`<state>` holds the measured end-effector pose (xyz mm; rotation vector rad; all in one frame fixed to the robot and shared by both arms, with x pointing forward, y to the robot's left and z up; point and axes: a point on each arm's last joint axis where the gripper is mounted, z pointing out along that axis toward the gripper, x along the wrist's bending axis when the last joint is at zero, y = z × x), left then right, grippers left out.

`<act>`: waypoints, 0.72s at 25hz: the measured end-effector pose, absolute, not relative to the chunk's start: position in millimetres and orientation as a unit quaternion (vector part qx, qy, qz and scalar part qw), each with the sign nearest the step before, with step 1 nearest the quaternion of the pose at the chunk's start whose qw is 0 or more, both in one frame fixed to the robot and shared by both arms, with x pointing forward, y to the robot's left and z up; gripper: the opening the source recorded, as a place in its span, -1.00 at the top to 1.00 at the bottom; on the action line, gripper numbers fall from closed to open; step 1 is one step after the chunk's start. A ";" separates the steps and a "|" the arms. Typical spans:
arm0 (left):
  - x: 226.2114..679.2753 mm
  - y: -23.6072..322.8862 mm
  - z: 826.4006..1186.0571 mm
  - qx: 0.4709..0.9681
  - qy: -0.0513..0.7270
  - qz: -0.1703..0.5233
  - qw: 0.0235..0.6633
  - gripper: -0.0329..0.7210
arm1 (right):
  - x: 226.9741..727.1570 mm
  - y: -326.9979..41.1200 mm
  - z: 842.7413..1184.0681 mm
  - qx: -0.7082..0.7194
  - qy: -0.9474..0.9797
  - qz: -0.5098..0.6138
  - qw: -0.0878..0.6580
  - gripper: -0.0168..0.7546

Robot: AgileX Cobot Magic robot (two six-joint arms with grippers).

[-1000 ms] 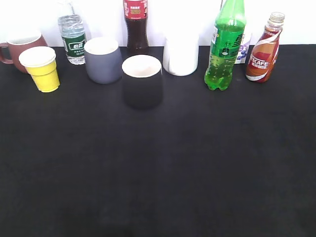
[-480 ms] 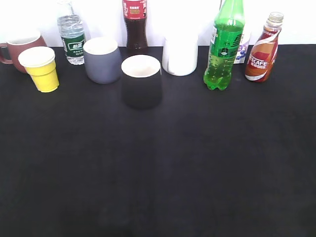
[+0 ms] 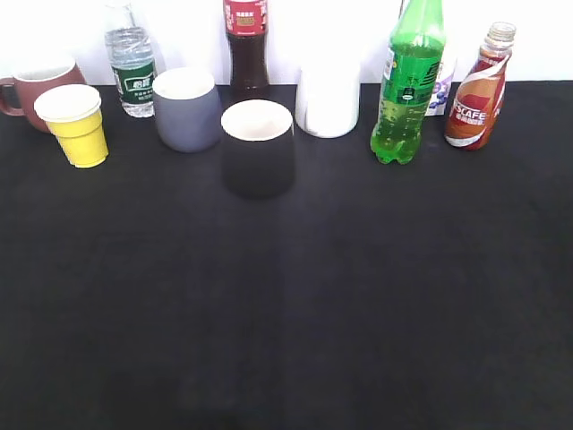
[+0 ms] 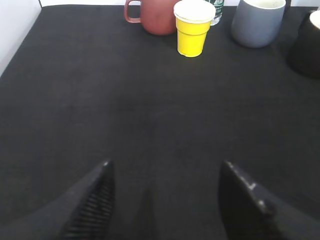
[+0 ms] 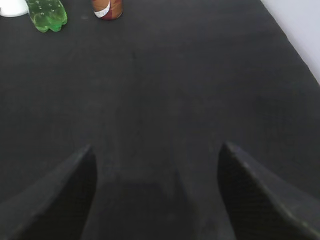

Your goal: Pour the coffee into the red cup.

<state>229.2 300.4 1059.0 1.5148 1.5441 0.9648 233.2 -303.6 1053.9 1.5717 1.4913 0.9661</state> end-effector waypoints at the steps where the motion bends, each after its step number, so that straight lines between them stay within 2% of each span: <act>1: 229.2 300.4 1059.0 0.592 0.604 0.377 0.377 -0.34 | 233.2 -303.6 1053.9 0.614 0.583 0.377 0.375 -0.57; 5: 229.2 300.4 1059.0 0.592 0.604 0.377 0.377 -0.24 | 233.2 -303.6 1054.0 0.614 0.583 0.378 0.375 -0.57; 12: 229.2 300.4 1059.0 0.592 0.604 0.377 0.377 -0.21 | 233.2 -303.6 1054.0 0.614 0.583 0.378 0.375 -0.57; 18: 229.2 300.4 1059.0 0.592 0.604 0.377 0.377 -0.08 | 233.2 -303.6 1054.0 0.614 0.583 0.378 0.375 -0.57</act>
